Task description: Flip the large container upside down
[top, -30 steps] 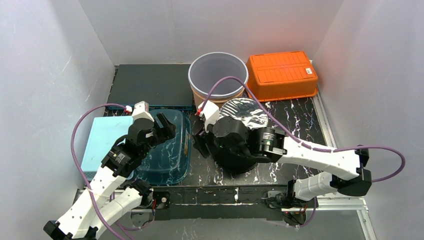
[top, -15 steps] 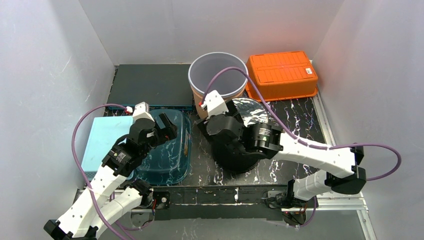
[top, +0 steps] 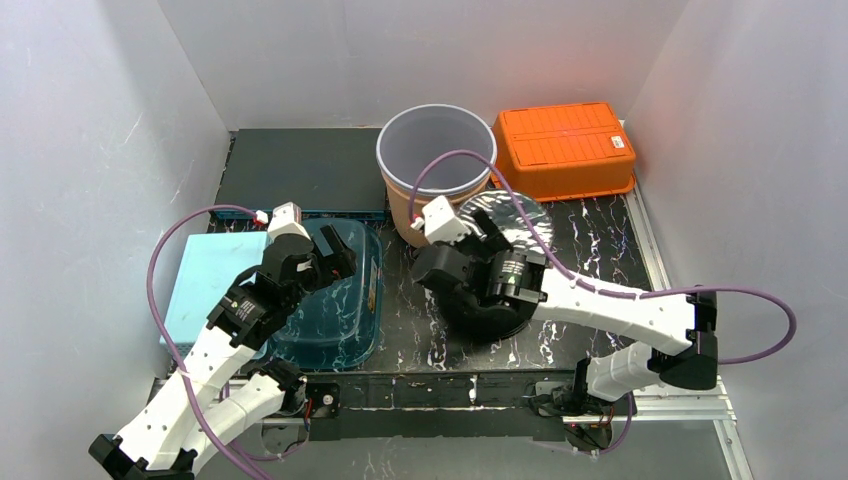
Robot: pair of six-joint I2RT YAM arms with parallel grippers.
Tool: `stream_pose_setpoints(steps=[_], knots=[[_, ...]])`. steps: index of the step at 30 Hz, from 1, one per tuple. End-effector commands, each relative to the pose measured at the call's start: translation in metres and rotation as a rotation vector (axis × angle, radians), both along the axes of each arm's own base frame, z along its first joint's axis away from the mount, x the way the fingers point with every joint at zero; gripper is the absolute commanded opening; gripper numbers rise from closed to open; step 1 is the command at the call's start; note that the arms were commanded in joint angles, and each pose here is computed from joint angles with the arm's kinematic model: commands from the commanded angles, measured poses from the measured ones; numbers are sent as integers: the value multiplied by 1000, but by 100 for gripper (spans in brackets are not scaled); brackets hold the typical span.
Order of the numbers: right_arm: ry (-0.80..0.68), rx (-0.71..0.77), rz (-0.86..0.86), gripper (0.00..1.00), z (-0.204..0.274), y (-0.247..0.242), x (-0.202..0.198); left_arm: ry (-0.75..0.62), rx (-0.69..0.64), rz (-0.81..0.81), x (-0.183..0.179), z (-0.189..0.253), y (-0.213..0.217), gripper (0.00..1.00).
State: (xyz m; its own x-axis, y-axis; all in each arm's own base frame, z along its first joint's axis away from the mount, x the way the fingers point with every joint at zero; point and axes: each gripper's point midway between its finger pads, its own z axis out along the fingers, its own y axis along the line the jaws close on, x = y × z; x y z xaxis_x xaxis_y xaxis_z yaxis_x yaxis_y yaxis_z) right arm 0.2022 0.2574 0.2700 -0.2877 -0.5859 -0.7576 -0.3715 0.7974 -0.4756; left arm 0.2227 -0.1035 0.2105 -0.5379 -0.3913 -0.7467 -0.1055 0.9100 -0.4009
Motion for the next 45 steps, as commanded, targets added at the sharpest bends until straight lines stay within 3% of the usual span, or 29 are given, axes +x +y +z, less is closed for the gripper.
stream_pose_setpoints(steps=[1,8,13,21,25,31,34,40,45], knots=[[7,-7,-181,97,-3,-62,29,-19,-9,18,1,13,3,94],[47,121,-378,99,1,-125,73,-18,-16,6,3,13,-1,94],[94,253,-412,99,16,-136,89,-5,-25,-8,5,11,-6,94],[107,606,-11,98,85,-76,60,-12,-9,-17,4,16,-5,94],[219,679,140,97,73,-53,33,-19,20,-14,4,20,0,96],[513,673,112,87,-2,-34,9,-15,13,-27,6,21,-4,96],[568,643,73,86,-24,-37,5,-8,6,-29,6,20,-6,96],[484,445,-149,87,-58,-82,25,-10,-8,-27,5,20,-6,96],[333,263,-357,95,-64,-127,53,-8,-9,-31,6,20,-8,97]])
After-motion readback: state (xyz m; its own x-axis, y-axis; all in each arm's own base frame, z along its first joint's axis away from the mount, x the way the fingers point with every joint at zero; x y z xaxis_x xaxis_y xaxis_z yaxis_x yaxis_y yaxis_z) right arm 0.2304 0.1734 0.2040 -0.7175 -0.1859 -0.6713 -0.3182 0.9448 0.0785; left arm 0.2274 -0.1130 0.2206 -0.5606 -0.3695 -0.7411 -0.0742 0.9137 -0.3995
